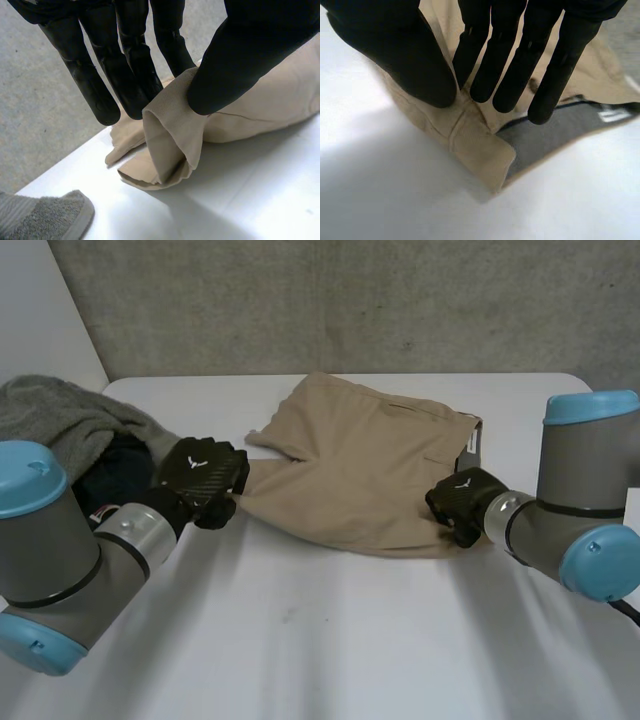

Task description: Fold the laundry.

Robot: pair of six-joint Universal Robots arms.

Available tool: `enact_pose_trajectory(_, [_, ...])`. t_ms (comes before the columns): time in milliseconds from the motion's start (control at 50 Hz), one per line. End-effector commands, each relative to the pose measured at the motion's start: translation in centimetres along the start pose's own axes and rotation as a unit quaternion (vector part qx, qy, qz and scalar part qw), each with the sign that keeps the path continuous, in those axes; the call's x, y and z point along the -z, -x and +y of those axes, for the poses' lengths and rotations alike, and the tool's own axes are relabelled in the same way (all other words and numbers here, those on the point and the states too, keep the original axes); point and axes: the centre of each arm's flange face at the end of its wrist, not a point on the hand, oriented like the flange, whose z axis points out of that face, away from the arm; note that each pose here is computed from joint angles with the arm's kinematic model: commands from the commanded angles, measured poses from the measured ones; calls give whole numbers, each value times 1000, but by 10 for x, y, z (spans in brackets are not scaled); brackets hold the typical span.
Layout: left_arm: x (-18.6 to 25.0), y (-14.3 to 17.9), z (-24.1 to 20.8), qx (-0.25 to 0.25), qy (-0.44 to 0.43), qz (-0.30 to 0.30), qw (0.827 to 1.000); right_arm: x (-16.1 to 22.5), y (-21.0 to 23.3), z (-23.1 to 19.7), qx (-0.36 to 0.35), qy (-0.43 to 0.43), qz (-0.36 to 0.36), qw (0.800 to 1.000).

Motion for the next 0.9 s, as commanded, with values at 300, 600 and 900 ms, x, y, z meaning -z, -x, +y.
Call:
enact_pose_trajectory(300, [128, -44, -6, -47, 297, 217, 929, 126, 18, 36, 166, 151, -105, 969])
enact_pose_trajectory(600, [-20, -11, -42, -128, 57, 55, 989, 46, -27, -11, 50, -6, 83, 995])
enact_pose_trajectory(900, [-179, 12, -18, -72, -130, -77, 986, -77, -58, -27, 34, -191, 290, 937])
